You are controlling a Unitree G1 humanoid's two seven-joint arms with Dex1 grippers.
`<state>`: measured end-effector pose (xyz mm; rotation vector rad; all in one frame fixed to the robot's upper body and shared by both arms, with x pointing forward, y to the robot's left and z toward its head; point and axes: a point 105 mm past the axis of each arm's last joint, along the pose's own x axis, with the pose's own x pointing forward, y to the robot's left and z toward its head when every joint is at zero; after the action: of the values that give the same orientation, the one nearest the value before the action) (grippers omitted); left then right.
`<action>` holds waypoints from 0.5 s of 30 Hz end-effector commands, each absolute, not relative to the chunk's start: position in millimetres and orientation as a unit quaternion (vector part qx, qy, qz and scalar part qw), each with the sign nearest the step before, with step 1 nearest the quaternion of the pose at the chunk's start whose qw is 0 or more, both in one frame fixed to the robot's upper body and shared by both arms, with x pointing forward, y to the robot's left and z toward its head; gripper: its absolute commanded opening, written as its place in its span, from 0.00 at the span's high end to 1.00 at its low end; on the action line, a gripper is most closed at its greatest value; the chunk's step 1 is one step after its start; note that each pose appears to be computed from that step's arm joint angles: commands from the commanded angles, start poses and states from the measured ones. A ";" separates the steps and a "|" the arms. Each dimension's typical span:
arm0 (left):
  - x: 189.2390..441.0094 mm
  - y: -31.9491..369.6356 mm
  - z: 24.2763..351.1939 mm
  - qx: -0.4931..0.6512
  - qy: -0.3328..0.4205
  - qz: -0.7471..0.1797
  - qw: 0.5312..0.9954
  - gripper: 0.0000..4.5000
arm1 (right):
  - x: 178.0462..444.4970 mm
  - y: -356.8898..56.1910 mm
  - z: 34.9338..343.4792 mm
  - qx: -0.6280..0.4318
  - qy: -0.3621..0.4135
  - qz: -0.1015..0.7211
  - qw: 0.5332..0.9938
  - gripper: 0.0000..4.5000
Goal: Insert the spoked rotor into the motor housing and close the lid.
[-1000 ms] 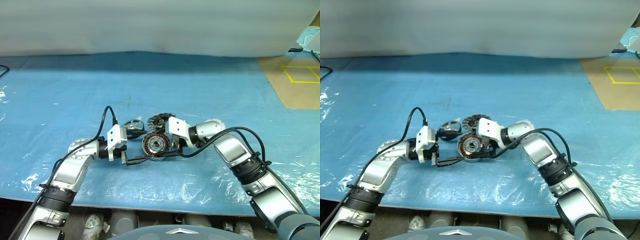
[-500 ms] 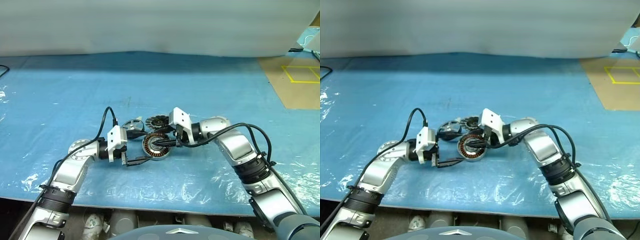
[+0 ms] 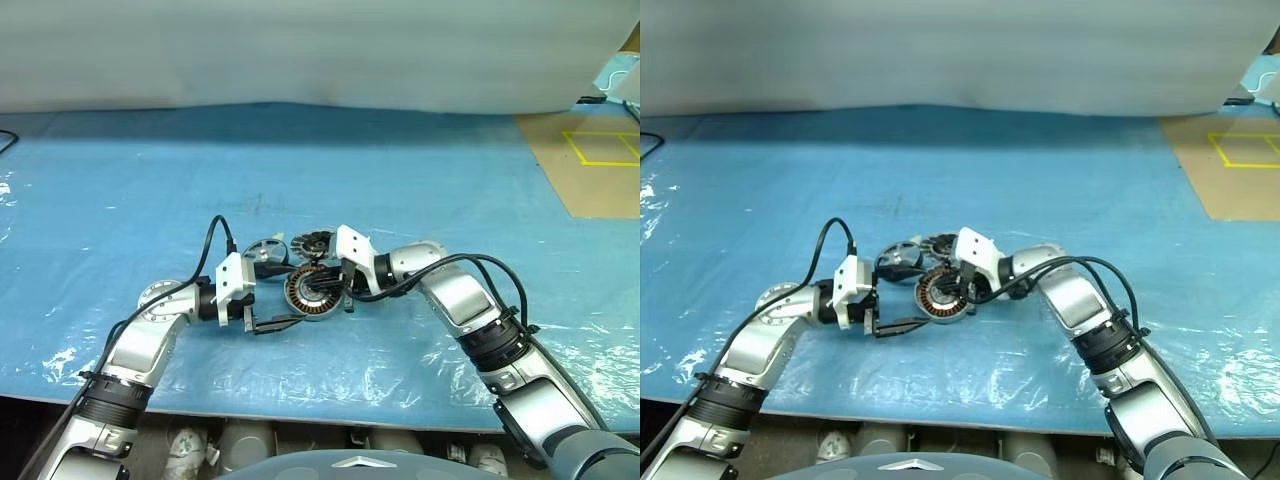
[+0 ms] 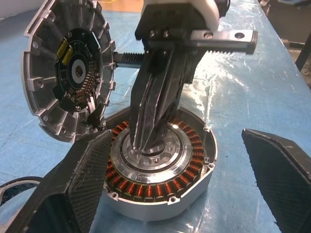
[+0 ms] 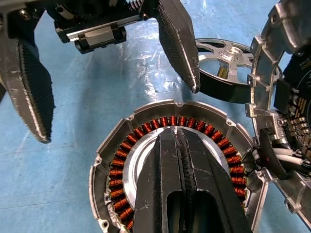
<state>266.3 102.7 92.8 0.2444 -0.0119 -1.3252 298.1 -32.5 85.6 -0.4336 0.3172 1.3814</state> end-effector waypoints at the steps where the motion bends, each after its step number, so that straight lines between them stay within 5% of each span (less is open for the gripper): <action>1: 265.0 98.5 101.4 0.119 -0.027 -0.617 0.777 0.00 | 298.9 -32.8 75.8 -0.221 0.146 0.630 0.730 0.99; 15: 266.4 97.5 101.4 0.118 -0.027 -0.618 0.777 0.00 | 298.1 -42.5 50.4 -0.328 0.130 0.628 0.694 0.99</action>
<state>266.7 100.8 93.0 0.2413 -0.0153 -1.3248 302.6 -30.6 78.9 -0.7067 0.1593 1.3997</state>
